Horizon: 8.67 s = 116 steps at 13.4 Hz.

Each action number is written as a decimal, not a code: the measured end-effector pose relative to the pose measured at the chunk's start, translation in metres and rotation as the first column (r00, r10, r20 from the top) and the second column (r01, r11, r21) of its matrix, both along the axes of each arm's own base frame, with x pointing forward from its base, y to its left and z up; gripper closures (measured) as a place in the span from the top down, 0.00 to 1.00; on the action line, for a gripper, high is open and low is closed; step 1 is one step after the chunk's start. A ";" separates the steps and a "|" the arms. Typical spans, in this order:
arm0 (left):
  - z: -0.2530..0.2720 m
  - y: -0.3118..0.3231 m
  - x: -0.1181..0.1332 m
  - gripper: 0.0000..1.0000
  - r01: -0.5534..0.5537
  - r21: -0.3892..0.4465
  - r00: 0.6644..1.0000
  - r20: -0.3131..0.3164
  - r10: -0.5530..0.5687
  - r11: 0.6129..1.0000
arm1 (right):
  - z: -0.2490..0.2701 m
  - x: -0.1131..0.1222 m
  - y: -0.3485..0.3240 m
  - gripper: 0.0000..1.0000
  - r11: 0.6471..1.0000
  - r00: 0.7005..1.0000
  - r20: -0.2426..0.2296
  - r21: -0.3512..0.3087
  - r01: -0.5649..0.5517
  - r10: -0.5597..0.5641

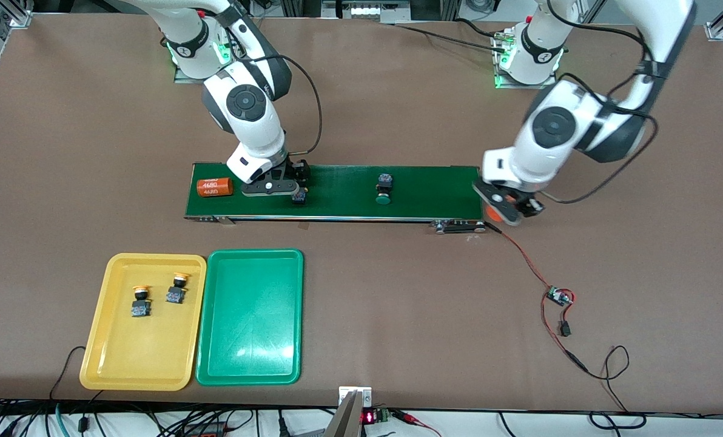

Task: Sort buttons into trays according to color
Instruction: 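Grasp a black button with the right gripper while the left places battery, then drop the black button into the green tray while the left gripper withdraws, then return the right gripper to the belt and grasp the green-capped button, then carry the green button over the green tray and open the right gripper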

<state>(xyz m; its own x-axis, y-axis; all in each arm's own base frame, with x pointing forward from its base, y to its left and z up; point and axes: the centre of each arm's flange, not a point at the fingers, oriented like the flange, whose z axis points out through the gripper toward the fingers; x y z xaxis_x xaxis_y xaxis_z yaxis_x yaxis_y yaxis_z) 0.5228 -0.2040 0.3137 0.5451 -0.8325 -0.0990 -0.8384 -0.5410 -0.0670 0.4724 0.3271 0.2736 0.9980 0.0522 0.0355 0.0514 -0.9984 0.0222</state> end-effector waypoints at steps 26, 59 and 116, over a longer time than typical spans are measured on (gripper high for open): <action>-0.047 -0.097 -0.053 0.96 0.512 0.032 0.858 -0.065 -0.510 0.858 | 0.087 0.102 -0.030 0.43 1.000 0.992 0.126 -0.010 -0.017 0.018; 0.277 0.234 0.059 1.00 -0.897 -0.112 0.434 -0.044 0.900 0.427 | 0.058 0.123 -0.073 1.00 1.000 0.998 0.059 -0.007 0.001 -0.001; 0.286 0.268 0.054 1.00 -0.894 -0.086 0.445 -0.061 0.893 0.439 | 0.010 0.210 -0.057 0.38 0.994 0.974 0.222 0.095 -0.060 0.038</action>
<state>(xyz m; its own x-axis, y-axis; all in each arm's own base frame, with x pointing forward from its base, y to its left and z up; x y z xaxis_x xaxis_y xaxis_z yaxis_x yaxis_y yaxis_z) 0.5768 0.0635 0.6001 0.9919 0.1121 -0.0603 0.1142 -0.9930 0.0315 0.6820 0.2697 0.2834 0.9616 0.0857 0.2608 0.1053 -0.9925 -0.0620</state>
